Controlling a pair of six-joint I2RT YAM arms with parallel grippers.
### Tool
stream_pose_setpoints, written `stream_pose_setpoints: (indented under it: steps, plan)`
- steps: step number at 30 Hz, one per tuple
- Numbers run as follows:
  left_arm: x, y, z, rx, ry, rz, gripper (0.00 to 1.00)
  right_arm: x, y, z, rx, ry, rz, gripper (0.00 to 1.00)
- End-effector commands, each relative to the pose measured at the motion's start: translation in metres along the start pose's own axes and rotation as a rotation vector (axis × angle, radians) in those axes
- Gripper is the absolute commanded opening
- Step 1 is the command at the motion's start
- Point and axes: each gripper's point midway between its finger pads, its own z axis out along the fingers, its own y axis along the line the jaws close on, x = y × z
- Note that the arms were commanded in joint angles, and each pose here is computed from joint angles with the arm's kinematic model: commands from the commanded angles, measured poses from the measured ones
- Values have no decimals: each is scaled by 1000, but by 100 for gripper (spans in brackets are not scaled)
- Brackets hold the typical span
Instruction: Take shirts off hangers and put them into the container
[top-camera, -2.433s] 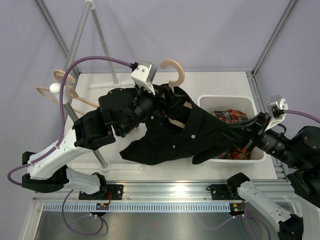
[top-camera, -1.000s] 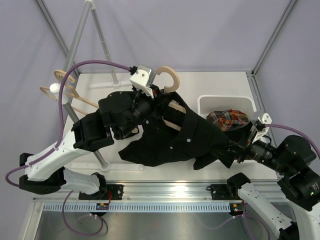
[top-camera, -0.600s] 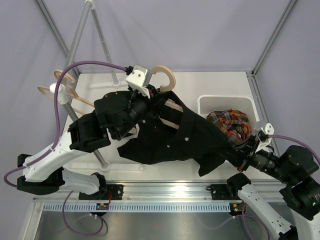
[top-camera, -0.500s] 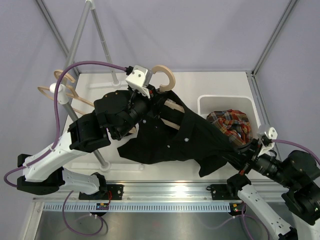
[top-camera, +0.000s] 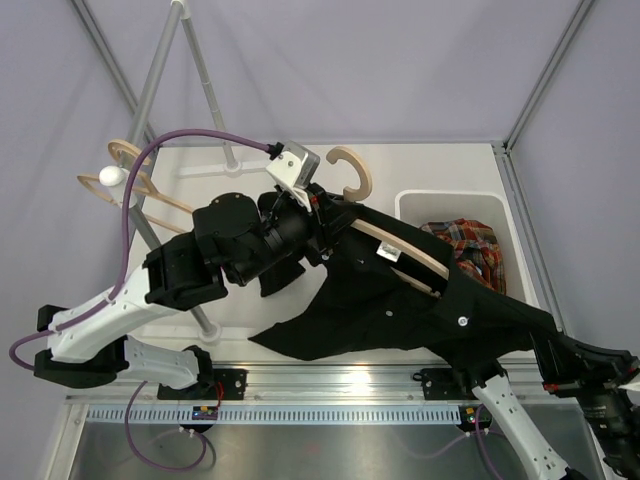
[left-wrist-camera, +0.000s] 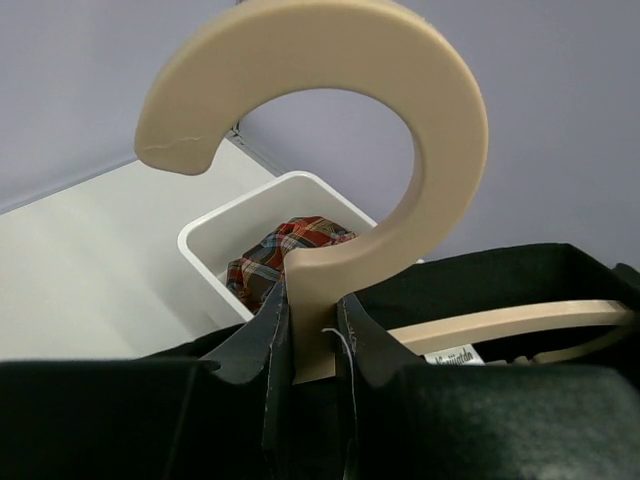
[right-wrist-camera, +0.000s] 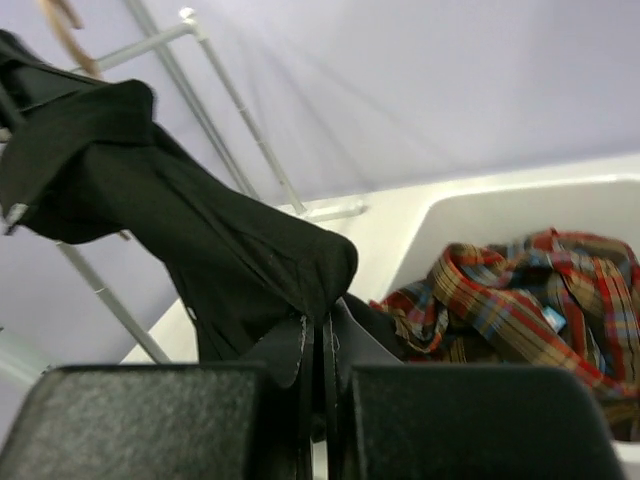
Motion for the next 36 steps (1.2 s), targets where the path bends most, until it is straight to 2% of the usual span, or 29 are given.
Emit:
stream_pose_setpoints:
  steps: [1,5,8,9,13,15,19,23,25,30,33,36]
  plan:
    - [-84,29,-44,-76,-262,-64,0,1,-48,-34,221,-106,79,0]
    - [-94,34,-54,-83,-310,-92,0,19,-47,-41,220,-39,77,0]
    - [-98,39,-61,-93,-350,-118,0,17,-29,-43,147,-32,-10,0]
    - [-97,38,-60,-87,-363,-129,0,23,-23,-38,114,10,-27,0]
    - [-110,18,-68,31,-399,-180,0,72,-4,6,33,343,-48,0]
    - [-117,4,-69,104,-411,-222,0,96,8,23,-45,445,-7,0]
    - [-135,-19,-77,230,-430,-276,0,126,9,46,-39,576,75,0]
    - [-146,-39,-84,345,-449,-331,0,128,24,72,-86,602,139,0]
    - [-147,-51,-86,408,-433,-348,0,132,36,90,-133,656,182,0]
    - [-146,-68,-80,483,-402,-380,0,118,58,143,-214,599,262,0]
    - [-146,-75,-79,512,-393,-397,0,128,71,176,-287,623,332,0]
    - [-149,-82,-80,548,-382,-412,0,149,62,210,-267,641,342,0]
